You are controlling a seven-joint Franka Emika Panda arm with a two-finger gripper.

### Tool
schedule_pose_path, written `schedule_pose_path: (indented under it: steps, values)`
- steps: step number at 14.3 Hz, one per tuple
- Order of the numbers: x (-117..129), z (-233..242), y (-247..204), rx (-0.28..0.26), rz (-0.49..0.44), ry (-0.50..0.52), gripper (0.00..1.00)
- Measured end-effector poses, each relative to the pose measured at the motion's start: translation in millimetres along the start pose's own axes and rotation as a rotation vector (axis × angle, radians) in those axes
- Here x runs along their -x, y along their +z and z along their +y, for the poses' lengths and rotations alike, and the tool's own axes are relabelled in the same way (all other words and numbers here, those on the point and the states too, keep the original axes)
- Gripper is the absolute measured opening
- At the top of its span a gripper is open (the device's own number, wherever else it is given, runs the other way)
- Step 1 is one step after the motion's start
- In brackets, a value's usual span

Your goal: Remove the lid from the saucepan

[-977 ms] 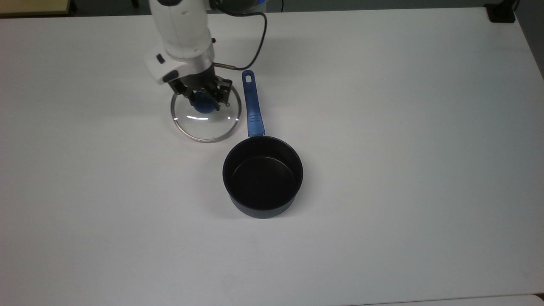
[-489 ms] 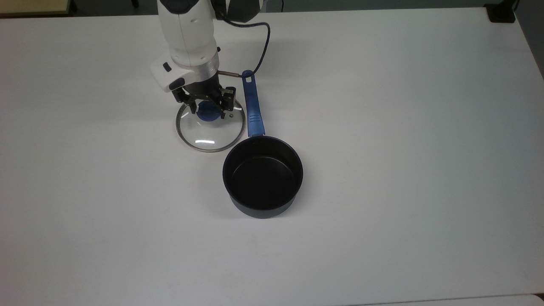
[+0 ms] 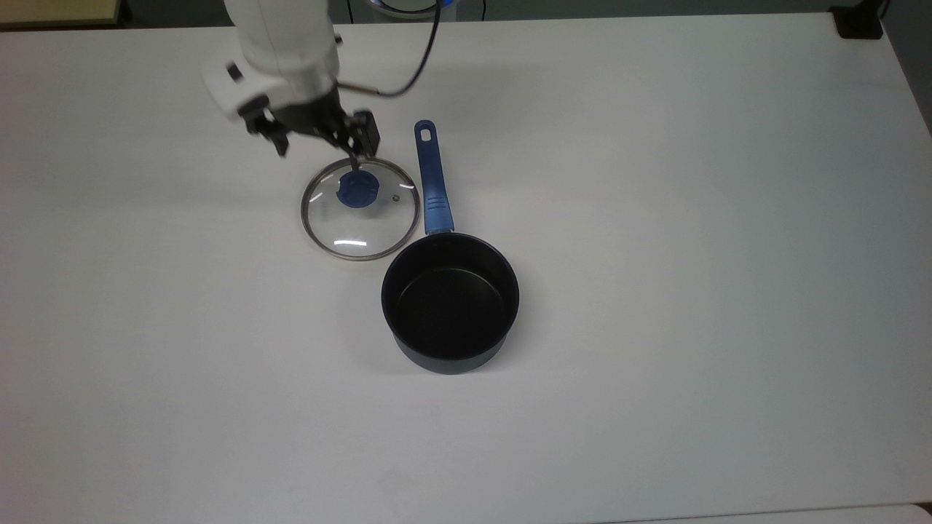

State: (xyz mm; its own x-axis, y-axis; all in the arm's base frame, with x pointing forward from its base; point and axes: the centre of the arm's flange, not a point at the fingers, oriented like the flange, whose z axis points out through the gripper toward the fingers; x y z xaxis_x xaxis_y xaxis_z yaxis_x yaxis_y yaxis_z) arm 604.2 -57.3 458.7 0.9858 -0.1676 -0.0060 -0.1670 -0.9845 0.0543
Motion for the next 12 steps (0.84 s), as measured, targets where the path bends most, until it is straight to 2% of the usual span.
schedule_pose_path:
  steps: [1,3,7,12]
  values:
    - [-0.7,-4.4,-26.2,0.005,0.003,-0.012,1.0]
    - [2.5,-43.0,-63.9,0.009,0.013,-0.075,1.0]
    - [20.4,-95.2,-103.2,0.041,0.032,-0.151,1.0]
    - [37.4,-97.7,-132.0,0.055,0.059,-0.151,1.0]
